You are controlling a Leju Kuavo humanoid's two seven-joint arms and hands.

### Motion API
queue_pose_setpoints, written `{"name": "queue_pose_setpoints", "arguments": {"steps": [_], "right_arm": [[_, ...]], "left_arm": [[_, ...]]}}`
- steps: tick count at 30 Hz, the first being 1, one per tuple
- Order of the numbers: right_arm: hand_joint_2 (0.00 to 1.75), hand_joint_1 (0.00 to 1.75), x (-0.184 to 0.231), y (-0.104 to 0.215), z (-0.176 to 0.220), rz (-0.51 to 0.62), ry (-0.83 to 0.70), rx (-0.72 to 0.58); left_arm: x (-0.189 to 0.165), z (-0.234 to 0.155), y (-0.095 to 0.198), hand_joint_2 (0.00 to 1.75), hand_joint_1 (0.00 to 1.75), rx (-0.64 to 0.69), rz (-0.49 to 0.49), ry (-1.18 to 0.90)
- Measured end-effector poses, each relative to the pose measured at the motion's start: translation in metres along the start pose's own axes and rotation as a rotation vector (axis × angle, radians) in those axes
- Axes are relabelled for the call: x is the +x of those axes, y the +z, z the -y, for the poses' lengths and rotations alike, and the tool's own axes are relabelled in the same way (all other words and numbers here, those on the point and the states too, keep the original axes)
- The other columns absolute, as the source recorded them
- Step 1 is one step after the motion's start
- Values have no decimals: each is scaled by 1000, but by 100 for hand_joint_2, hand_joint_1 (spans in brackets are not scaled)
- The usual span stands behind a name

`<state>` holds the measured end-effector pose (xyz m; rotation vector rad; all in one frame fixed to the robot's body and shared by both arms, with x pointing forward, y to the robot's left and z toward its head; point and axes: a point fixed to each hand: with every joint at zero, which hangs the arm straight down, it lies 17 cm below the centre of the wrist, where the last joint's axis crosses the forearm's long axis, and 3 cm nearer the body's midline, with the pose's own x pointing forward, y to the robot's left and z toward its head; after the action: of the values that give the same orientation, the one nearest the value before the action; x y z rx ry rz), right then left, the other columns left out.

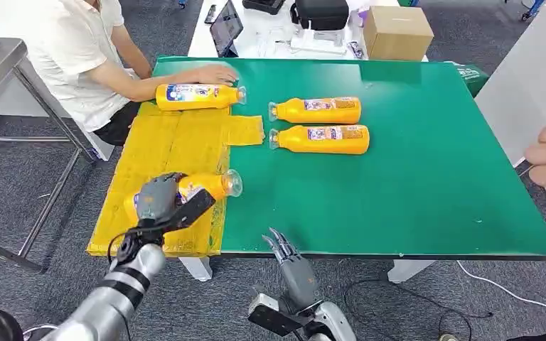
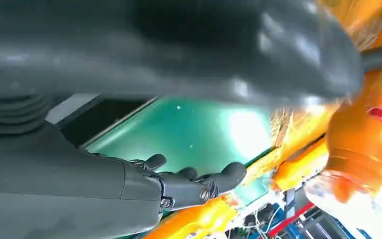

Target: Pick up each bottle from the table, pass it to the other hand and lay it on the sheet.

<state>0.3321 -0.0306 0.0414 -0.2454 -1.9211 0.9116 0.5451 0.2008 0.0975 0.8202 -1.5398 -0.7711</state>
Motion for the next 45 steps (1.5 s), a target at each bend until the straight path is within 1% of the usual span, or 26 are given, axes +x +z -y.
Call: {"name": "queue_pose_setpoints", "arguments": {"steps": [3, 5, 18, 19, 20, 21, 22, 23, 24, 26, 30, 33, 39, 45], "right_arm": [[0, 0, 2, -2, -2, 7, -17, 6], [0, 0, 3, -3, -3, 7, -24, 7], [0, 0, 1, -3, -5, 0, -28, 8], [0, 0, 1, -3, -5, 0, -28, 8], [0, 0, 1, -2, -5, 0, -30, 7], [0, 0, 1, -2, -5, 0, -35, 8], [0, 0, 2, -2, -6, 1, -39, 9], [0, 0, 2, -2, -6, -1, -44, 7], [0, 0, 2, -3, -6, -2, -48, 5], [0, 0, 2, -2, -6, -2, -55, 3], [0, 0, 0, 0, -7, -8, -68, -2], [0, 0, -2, 1, -7, -7, -71, -3], [0, 0, -7, 1, -6, -6, -60, -14], [0, 0, -13, 1, -3, -13, -45, -24]], "left_arm": [[-11, 14, -13, 175, 175, -121, -32, -55], [-15, 15, -18, 175, 175, -144, -46, -68], [-24, 19, -24, 175, 175, -185, -71, -97], [-24, 20, -24, 175, 79, -194, -72, -97], [-24, 22, -24, 175, 54, -210, -73, -97], [-23, 24, -24, 175, 72, -228, -76, -98], [-23, 25, -25, 175, 42, -248, -78, -103], [-24, 28, -25, 175, 35, -270, -79, -118], [-24, 30, -25, 175, 19, -292, -78, -128], [-24, 37, -23, 175, 2, -344, -78, -132], [-25, 55, -12, 175, 0, -455, -71, -99], [-24, 60, -8, 175, 0, -489, -65, -84], [-25, 65, -5, 175, 0, -541, -50, -85], [-24, 65, -4, 175, 0, -544, -43, -77]]}}
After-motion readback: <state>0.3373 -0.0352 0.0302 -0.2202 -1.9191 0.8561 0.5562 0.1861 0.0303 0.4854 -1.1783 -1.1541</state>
